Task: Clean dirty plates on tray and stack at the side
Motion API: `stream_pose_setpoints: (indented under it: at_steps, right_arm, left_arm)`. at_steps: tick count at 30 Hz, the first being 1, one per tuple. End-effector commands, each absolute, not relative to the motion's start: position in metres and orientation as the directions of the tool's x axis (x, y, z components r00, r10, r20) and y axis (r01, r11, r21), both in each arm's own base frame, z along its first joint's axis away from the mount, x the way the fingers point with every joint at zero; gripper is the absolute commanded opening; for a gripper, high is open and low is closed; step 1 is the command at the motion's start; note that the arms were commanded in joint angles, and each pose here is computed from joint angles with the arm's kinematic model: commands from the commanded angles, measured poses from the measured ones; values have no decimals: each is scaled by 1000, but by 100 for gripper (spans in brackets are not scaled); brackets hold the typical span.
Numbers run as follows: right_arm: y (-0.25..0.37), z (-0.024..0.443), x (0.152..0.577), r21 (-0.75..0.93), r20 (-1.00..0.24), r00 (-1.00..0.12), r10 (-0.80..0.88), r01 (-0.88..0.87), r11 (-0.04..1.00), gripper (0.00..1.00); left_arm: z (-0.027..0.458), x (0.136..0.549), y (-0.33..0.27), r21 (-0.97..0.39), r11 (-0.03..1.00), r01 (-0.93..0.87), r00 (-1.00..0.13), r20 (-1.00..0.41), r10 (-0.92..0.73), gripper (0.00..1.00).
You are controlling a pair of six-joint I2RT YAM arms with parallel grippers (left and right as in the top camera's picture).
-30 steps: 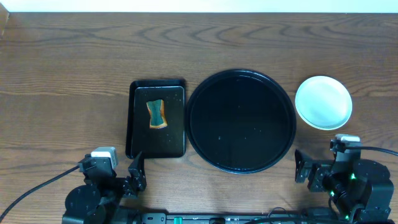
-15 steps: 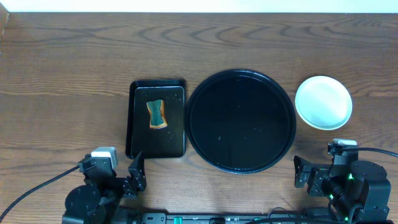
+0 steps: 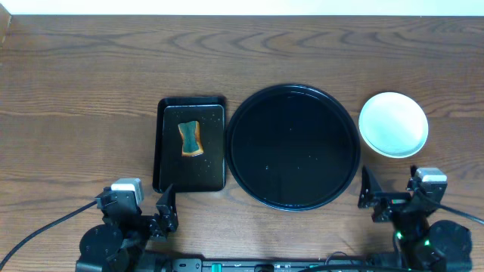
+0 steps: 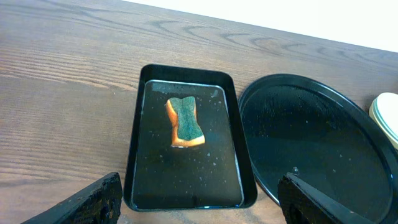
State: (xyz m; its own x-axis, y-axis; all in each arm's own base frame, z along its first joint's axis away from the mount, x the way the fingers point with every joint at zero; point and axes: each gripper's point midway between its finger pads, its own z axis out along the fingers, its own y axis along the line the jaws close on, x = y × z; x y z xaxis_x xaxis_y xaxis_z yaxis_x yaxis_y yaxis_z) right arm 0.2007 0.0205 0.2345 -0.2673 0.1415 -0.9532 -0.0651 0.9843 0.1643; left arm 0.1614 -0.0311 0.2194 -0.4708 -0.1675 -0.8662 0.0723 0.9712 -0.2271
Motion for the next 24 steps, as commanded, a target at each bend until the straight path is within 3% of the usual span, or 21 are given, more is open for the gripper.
stream_pose_setpoints:
  at_steps: [1,14,20,22,24]
  right_arm:
    - [27,218,210,163,-967,-215,139,-100,982,99]
    - [35,195,243,96,-992,64,108,-166,981,99]
    - [44,176,243,-134,-991,34,-129,-209,969,99]
    - [47,157,241,-169,-983,-32,-182,-239,956,99]
    - [47,160,241,-172,-983,-21,-182,-234,957,99]
  left_arm:
    - [217,161,-31,-233,970,69,-473,-864,-174,81]
    - [217,161,-31,-233,970,68,-473,-864,-174,81]
    - [217,161,-31,-233,970,68,-473,-864,-174,81]
    - [217,161,-31,-233,970,68,-473,-864,-174,81]
    - [217,161,-31,-233,970,68,-473,-864,-174,81]
